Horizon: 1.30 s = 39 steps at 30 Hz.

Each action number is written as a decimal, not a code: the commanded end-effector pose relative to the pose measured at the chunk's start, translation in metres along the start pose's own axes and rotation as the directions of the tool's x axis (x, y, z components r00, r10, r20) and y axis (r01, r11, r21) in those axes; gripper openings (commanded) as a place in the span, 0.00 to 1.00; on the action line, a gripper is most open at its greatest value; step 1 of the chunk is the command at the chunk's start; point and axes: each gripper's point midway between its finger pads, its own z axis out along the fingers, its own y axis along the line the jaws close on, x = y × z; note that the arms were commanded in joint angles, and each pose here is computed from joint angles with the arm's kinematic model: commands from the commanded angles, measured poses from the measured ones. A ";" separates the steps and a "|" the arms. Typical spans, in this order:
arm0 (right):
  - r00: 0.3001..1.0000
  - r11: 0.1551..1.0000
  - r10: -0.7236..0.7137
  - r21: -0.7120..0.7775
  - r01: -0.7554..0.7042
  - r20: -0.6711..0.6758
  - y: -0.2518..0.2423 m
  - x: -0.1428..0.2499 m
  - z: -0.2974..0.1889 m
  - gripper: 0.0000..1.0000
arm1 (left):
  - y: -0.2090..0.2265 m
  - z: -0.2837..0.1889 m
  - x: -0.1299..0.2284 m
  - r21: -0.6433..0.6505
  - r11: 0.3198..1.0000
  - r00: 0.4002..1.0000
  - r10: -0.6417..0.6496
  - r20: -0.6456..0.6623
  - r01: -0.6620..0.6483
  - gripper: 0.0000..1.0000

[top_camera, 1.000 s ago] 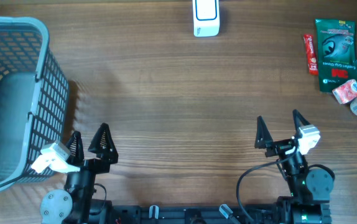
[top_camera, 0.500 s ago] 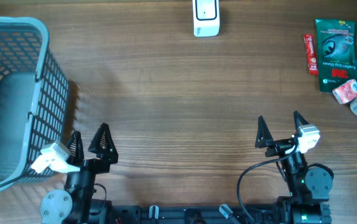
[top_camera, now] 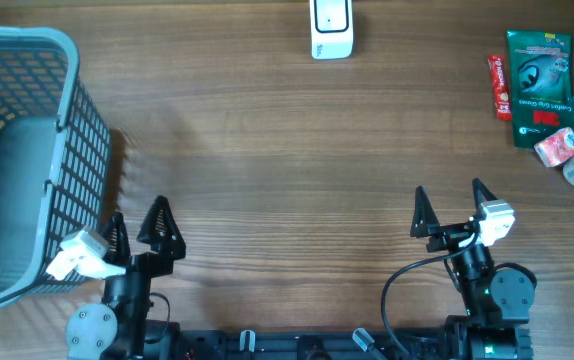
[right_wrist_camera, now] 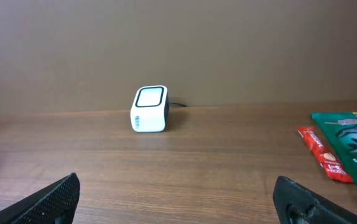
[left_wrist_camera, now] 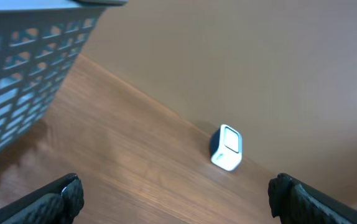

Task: Scan the item barcode

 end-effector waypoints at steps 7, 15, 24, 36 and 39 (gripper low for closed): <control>1.000 1.000 0.014 0.006 -0.014 0.015 0.000 -0.003 -0.001 1.00 | 0.035 0.042 0.012 -0.045 0.995 0.961 0.102 0.258 -0.094 1.00; 1.000 1.000 0.014 0.006 -0.014 0.015 0.000 -0.003 -0.001 1.00 | 0.036 0.051 0.045 -0.034 0.920 0.909 0.390 0.146 -0.389 1.00; 1.000 1.000 0.014 0.006 -0.014 0.015 0.000 -0.003 -0.001 1.00 | 0.049 0.054 0.070 -0.025 0.878 0.878 0.478 0.031 -0.478 1.00; 1.000 1.000 0.014 0.006 -0.014 0.015 0.000 -0.003 -0.001 1.00 | 0.049 0.054 0.068 -0.025 0.878 0.877 0.479 0.035 -0.478 1.00; 1.000 1.000 0.014 0.006 -0.014 0.015 0.000 -0.003 -0.001 1.00 | 0.049 0.054 0.068 -0.026 0.878 0.877 0.479 0.035 -0.478 1.00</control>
